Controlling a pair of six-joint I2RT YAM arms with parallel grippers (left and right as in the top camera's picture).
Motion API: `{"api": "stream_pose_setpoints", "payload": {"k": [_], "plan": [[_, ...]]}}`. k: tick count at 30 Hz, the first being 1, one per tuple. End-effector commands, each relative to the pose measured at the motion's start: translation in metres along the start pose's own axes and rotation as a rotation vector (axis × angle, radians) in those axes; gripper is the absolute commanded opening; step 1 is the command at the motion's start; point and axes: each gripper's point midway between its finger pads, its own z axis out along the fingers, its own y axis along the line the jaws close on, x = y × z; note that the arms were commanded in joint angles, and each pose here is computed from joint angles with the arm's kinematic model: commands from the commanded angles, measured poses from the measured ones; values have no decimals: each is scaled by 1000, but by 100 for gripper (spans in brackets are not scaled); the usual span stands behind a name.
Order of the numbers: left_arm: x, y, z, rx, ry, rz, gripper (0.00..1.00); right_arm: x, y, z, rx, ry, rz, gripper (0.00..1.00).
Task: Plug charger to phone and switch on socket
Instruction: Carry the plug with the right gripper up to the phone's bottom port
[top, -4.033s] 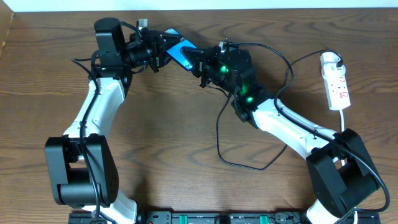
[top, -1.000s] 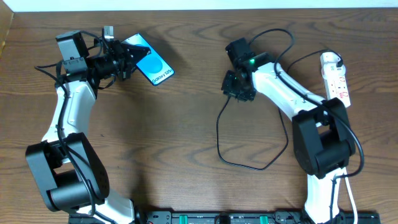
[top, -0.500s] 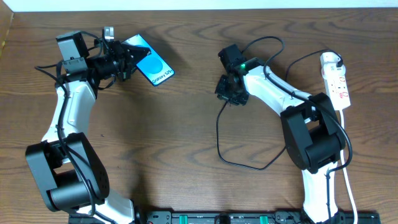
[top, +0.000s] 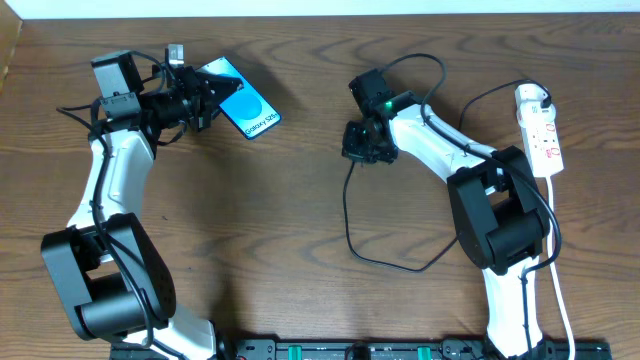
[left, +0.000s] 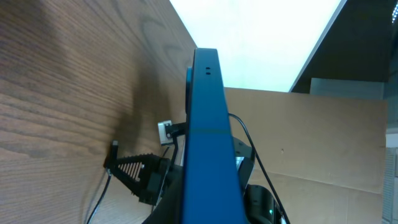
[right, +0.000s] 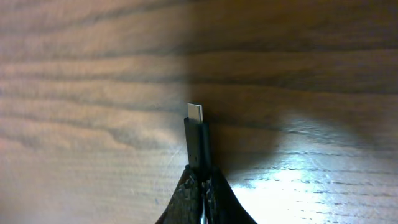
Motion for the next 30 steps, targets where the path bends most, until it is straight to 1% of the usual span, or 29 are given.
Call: {"api": "stream_pose_setpoints", "payload": {"k": [1, 3, 6, 10, 16, 20, 25, 30], "plan": [[3, -18, -4, 35, 15, 48, 7, 14, 4, 6, -108, 91, -201, 1], [4, -19, -4, 42, 23, 49, 7, 14, 34, -15, -302, 99, -311, 1], [9, -23, -4, 67, 52, 58, 7, 17, 65, -53, -514, 84, -437, 1], [20, -32, -6, 120, 108, 112, 7, 25, 84, -101, -651, 52, -552, 1], [32, -41, -9, 185, 173, 143, 7, 46, 101, -161, -781, 29, -657, 1], [37, -46, -11, 216, 201, 168, 7, 58, 113, -186, -857, 30, -689, 1], [40, -53, -13, 250, 224, 203, 7, 78, 124, -200, -959, 95, -697, 1], [40, -53, -13, 248, 221, 207, 7, 97, 135, -194, -949, 135, -726, 1]]}}
